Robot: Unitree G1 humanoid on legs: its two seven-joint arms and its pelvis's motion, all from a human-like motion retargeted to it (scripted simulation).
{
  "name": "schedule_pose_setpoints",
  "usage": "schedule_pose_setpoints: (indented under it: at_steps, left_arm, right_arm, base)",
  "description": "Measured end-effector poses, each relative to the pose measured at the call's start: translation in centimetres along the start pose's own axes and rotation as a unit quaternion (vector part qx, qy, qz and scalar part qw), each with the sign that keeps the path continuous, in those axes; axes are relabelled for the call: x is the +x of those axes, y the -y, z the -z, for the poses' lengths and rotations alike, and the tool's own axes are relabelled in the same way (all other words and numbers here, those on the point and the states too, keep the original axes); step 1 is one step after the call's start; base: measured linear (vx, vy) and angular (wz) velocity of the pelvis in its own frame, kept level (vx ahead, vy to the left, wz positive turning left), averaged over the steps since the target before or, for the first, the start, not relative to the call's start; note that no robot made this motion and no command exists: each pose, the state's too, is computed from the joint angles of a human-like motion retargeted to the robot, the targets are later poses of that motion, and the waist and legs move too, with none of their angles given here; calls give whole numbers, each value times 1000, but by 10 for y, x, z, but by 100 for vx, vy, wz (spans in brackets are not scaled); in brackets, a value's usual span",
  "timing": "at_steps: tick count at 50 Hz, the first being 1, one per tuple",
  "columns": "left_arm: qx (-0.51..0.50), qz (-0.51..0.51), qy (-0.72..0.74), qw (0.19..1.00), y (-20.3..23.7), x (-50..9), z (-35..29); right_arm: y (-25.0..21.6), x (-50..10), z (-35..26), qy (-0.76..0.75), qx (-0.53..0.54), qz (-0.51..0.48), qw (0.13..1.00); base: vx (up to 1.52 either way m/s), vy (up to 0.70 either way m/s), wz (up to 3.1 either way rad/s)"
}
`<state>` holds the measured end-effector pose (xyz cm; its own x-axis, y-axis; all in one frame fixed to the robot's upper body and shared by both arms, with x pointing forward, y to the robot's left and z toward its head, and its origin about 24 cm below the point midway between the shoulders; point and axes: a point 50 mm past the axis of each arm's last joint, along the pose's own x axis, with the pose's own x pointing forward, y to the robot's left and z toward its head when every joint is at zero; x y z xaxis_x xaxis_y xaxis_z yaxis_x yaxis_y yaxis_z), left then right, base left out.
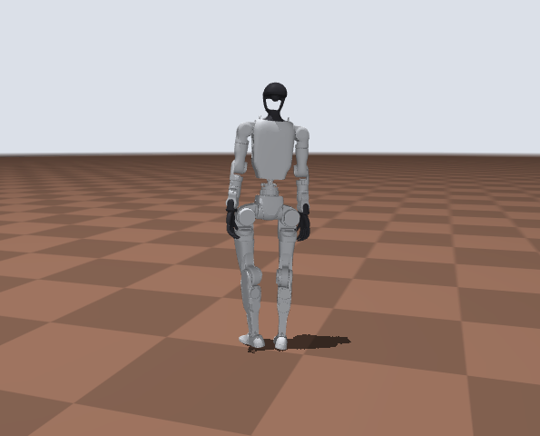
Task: In place motions
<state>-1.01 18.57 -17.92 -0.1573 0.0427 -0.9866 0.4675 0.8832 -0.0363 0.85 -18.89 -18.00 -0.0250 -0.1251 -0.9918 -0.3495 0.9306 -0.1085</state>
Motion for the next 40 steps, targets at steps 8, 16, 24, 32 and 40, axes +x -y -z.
schedule_pose_setpoints:
  at_steps: [8,16,24,32,40]
  left_arm:
    - [8,-27,31,999,-7,-1,-13]
    - [2,-16,42,999,-6,-1,-16]
    - [-11,-36,45,998,-11,-1,-10]
    - [-42,-76,50,995,-17,-1,-3]
    - [-85,-62,-2,994,0,2,23]
  right_arm:
    - [-5,-1,27,-53,31,-11,998]
    - [-9,-3,42,-81,70,-20,994]
    - [-4,-2,33,-63,54,-19,996]
    - [7,0,15,-24,30,-5,999]
    - [15,0,5,-1,34,9,999]
  base:
    - [0,0,0]
    - [0,0,0]
    - [-2,1,-10]
    - [-3,10,-79]
    - [4,22,-60]
